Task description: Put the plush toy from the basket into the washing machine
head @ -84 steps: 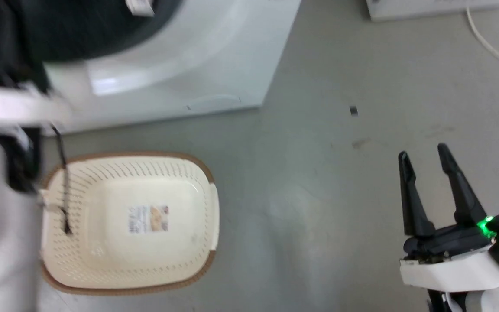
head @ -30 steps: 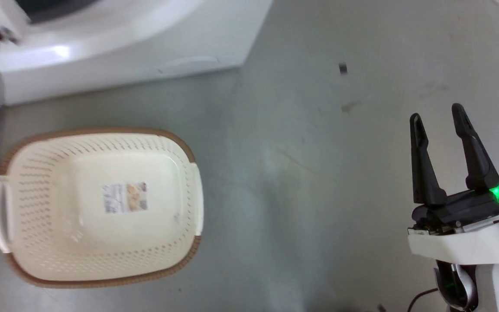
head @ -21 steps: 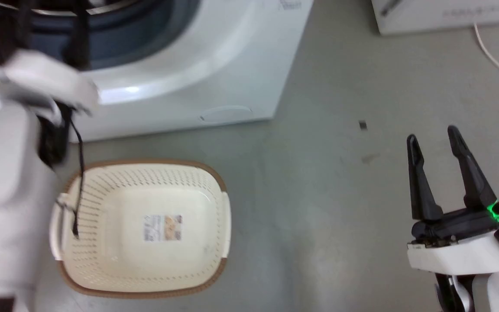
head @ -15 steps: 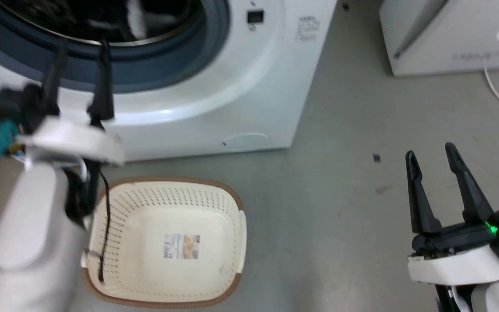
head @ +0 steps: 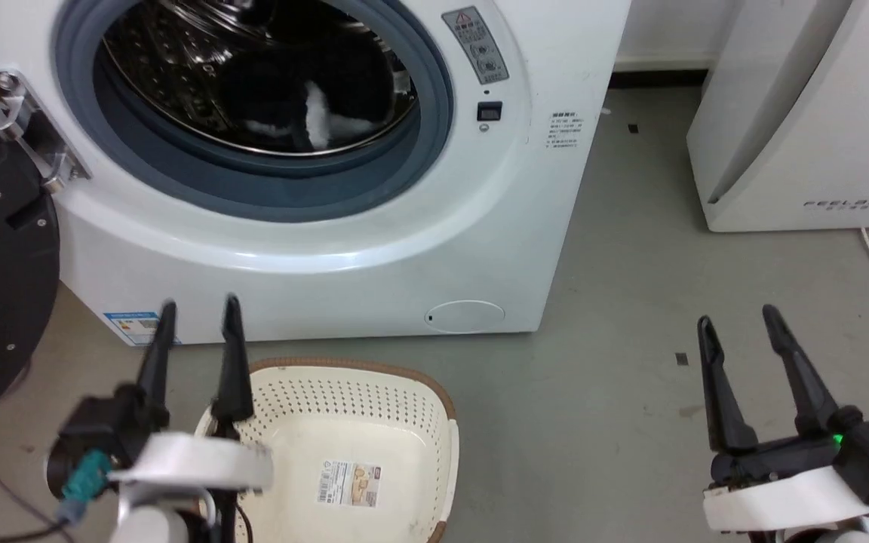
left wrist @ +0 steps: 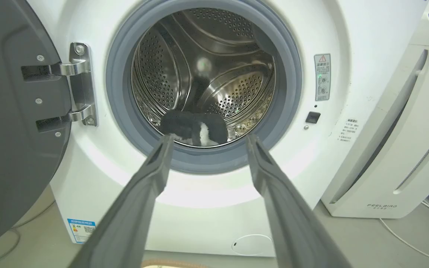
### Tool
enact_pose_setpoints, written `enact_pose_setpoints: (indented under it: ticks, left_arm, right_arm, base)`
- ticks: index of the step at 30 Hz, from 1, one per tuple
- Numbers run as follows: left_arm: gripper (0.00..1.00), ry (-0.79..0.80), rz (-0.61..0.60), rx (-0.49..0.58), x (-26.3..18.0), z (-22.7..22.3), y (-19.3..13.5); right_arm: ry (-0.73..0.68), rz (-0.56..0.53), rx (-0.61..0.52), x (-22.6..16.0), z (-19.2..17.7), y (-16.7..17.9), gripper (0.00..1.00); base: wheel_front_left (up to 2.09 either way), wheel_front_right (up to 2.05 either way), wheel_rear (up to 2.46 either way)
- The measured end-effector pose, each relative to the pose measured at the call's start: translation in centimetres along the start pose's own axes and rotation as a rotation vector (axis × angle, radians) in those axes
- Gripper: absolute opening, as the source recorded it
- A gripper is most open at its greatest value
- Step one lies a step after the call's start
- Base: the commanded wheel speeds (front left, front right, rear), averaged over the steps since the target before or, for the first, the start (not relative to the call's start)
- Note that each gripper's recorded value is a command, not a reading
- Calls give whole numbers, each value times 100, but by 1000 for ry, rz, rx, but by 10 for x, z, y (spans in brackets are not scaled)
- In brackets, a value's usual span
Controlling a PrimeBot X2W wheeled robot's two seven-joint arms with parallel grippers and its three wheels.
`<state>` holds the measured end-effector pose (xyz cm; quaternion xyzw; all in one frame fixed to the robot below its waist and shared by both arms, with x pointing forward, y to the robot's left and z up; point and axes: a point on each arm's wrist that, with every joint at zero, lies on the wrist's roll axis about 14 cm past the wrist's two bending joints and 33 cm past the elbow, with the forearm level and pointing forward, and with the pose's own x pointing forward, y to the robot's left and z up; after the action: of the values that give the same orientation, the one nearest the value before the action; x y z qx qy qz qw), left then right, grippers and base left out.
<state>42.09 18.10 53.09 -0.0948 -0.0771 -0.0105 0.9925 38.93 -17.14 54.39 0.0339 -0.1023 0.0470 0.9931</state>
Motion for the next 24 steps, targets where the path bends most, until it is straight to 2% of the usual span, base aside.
enact_pose_setpoints:
  ticks: [7,16,17,24]
  left_arm:
    - [100,46,-20,54,-26,-13,-7]
    - [100,71,-20,64,-33,-21,-6]
    - [0,72,-21,65,-33,-21,-6]
    - [0,73,-23,65,-34,-21,-7]
  right_arm:
    - [18,13,8,-7,-4,5,100]
    - [24,19,10,-8,-6,8,100]
    - [25,19,10,-8,-6,8,0]
    - [22,19,10,-8,-5,8,0]
  base:
    - [0,0,0]
    - [0,0,0]
    - [0,0,0]
    - [0,0,0]
